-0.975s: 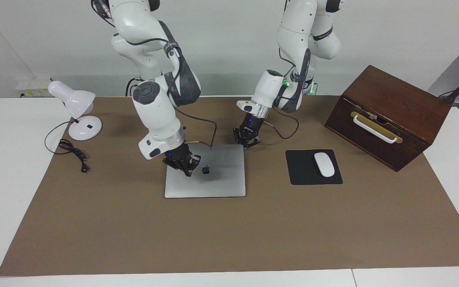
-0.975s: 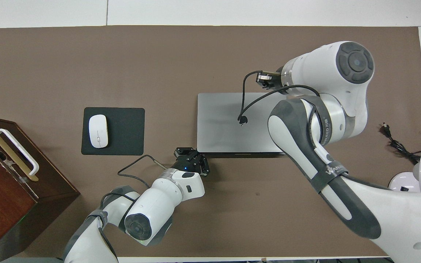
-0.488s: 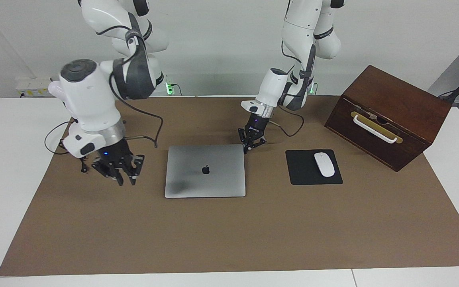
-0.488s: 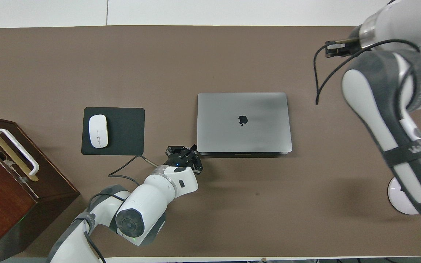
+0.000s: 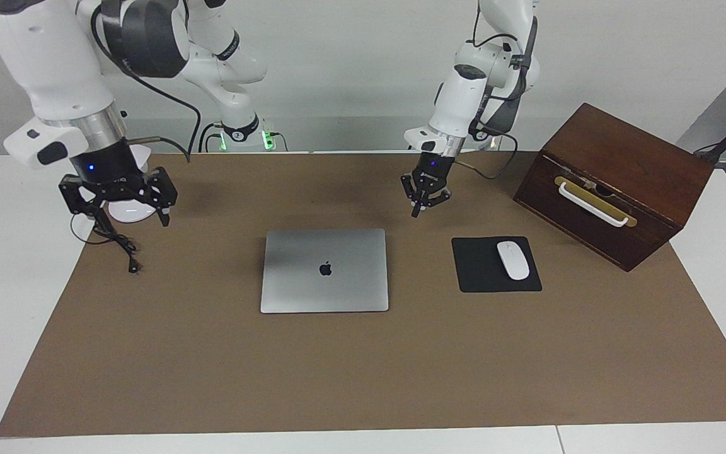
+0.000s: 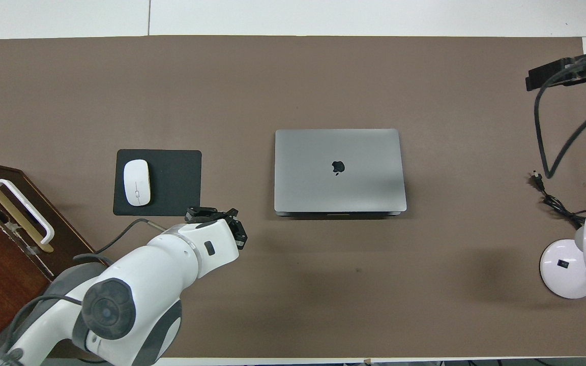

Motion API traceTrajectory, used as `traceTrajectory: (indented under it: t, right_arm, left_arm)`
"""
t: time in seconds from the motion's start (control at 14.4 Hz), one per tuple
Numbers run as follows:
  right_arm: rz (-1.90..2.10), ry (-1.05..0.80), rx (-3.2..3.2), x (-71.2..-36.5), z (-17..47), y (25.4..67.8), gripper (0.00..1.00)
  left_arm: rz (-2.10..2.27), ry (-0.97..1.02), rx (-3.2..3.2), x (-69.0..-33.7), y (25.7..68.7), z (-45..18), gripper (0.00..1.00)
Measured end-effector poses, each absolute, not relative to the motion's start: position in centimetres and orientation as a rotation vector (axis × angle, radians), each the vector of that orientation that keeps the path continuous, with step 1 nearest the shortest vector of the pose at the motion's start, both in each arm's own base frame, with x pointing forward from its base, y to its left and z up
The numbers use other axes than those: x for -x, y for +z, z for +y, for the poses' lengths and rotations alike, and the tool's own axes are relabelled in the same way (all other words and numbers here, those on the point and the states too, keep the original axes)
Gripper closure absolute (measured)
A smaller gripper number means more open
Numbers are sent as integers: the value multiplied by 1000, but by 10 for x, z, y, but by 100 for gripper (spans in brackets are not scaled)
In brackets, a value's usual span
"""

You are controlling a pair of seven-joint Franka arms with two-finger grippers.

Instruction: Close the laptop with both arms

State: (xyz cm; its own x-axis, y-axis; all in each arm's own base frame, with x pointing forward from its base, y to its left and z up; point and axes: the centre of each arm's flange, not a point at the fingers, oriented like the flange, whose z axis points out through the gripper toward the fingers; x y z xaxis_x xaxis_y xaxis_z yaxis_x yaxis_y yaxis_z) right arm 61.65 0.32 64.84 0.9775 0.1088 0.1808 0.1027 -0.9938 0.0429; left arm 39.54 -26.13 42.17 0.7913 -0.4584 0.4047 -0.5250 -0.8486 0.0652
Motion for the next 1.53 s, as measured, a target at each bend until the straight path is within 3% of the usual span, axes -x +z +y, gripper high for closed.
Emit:
traceTrajectory:
  t: [0.28, 0.56, 0.7, 1.18, 1.25, 1.53]
  right_arm:
    - [10, 304, -3122, -599, -6, 671, 0]
    - [-64, 286, -3129, -585, -10, 676, 0]
    - [-71, 299, -3128, -580, -9, 670, 0]
    - [-74, 337, -3124, -588, -10, 640, 0]
    - [-77, 338, -3123, -589, -12, 638, 0]
    - [-92, 319, -3124, -591, -17, 629, 0]
  left_arm:
    - [-742, 404, -2872, -408, 491, -231, 99]
    - [-722, 290, -2915, -424, 534, -200, 99]
    - [-676, 265, -2936, -433, 552, -179, 84]
    - [-397, 271, -3002, -459, 577, -90, 5]
    - [-346, 282, -3010, -463, 580, -74, 0]
    - [-202, 312, -3029, -473, 604, -28, 0]
